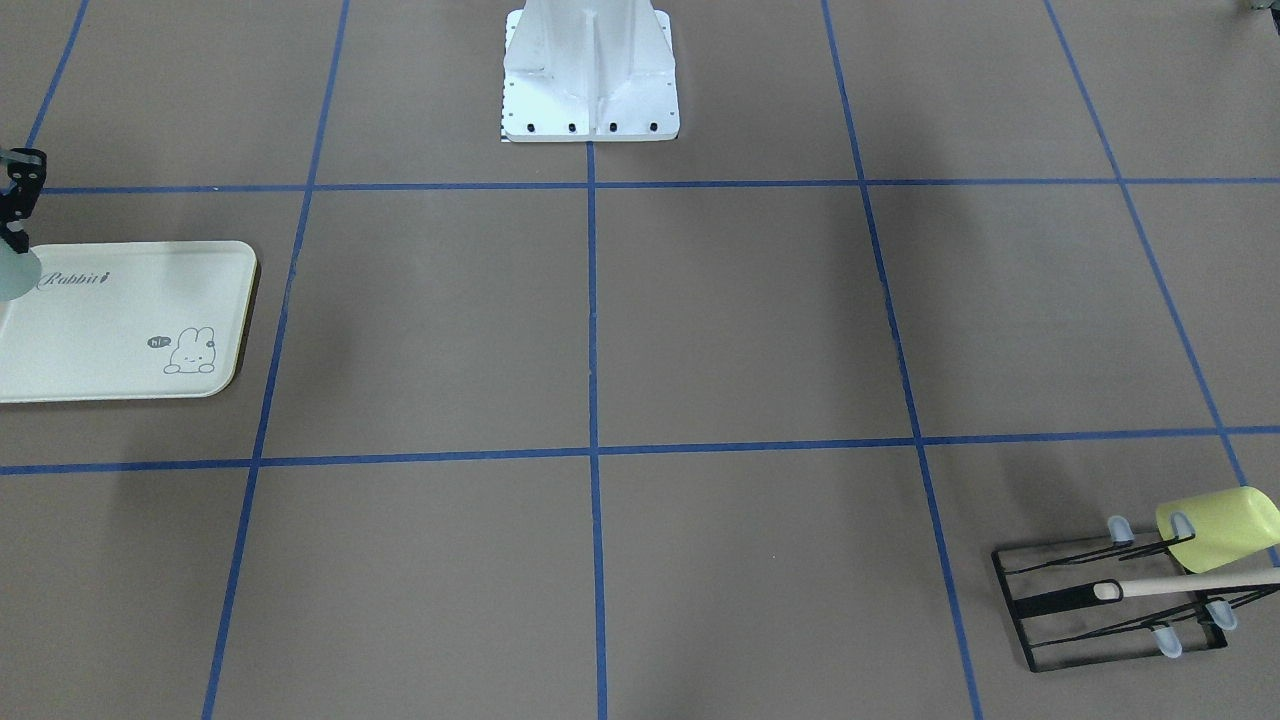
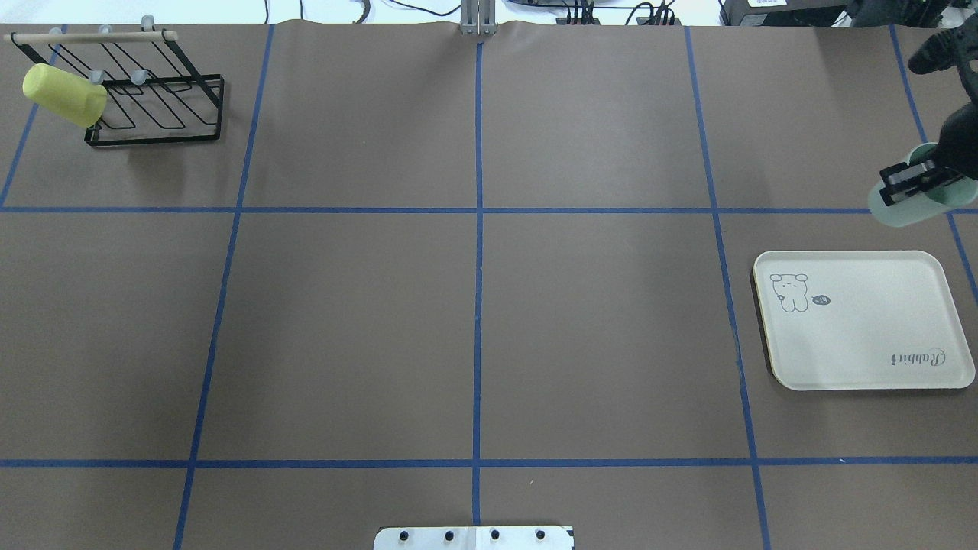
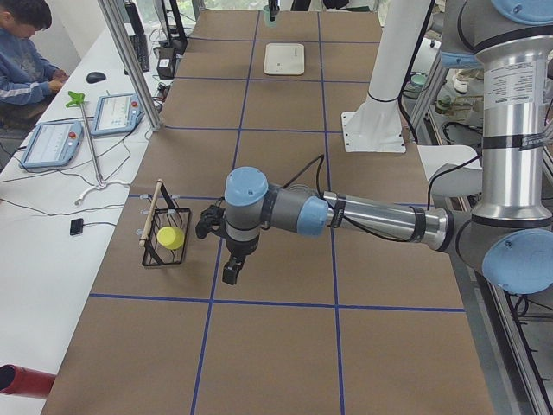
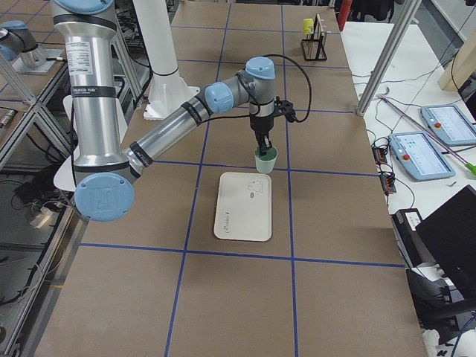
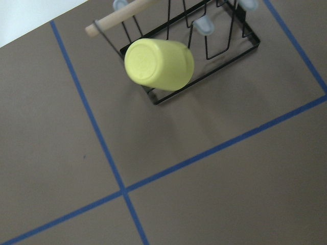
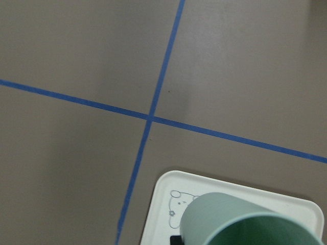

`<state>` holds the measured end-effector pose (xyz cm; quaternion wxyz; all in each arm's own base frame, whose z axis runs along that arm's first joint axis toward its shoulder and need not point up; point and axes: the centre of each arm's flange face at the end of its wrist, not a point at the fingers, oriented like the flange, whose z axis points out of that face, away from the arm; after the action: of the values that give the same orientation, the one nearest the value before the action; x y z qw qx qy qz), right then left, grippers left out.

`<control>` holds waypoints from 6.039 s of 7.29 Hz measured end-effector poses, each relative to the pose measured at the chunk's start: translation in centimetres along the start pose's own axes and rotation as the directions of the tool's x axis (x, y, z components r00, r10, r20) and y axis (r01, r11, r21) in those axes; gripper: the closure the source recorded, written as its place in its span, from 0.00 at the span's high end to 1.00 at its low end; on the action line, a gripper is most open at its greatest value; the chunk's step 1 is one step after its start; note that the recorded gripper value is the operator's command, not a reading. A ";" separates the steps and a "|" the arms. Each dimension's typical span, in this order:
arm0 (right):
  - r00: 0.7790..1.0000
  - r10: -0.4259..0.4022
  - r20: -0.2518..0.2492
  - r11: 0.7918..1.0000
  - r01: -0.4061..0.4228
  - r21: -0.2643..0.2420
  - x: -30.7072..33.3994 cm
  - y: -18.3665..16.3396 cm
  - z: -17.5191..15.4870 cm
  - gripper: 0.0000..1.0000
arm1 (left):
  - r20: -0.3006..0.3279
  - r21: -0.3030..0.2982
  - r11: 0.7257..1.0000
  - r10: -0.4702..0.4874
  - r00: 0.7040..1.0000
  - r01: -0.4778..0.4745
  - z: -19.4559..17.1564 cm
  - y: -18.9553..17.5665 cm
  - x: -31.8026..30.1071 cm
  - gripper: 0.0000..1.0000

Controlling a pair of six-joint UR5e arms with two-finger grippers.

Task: Left arm grabs green cup and hands to right arm on tray

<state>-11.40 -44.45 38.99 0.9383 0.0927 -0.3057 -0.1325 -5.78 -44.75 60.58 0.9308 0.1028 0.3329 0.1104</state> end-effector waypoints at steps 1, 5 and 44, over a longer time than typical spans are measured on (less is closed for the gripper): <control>1.000 0.001 -0.009 1.000 -0.001 -0.022 1.1 1.0 0.8 0.00 | -0.002 -0.027 0.999 -0.029 1.000 0.029 1.0 2.5 -1.2 1.00; 0.995 0.082 0.057 0.996 -0.084 0.037 3.6 2.0 7.2 0.00 | -0.007 -0.078 0.993 -0.088 0.996 0.087 2.4 5.9 -2.5 1.00; 0.999 -0.011 0.045 0.998 0.014 -0.068 27.5 13.8 11.1 1.00 | -0.098 -0.110 0.987 -0.126 0.987 0.115 1.1 4.7 -0.6 1.00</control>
<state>5.98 -40.76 66.47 0.9331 0.0594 -0.3211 -0.1506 -6.18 -40.58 63.00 0.9211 0.0280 0.3808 0.0764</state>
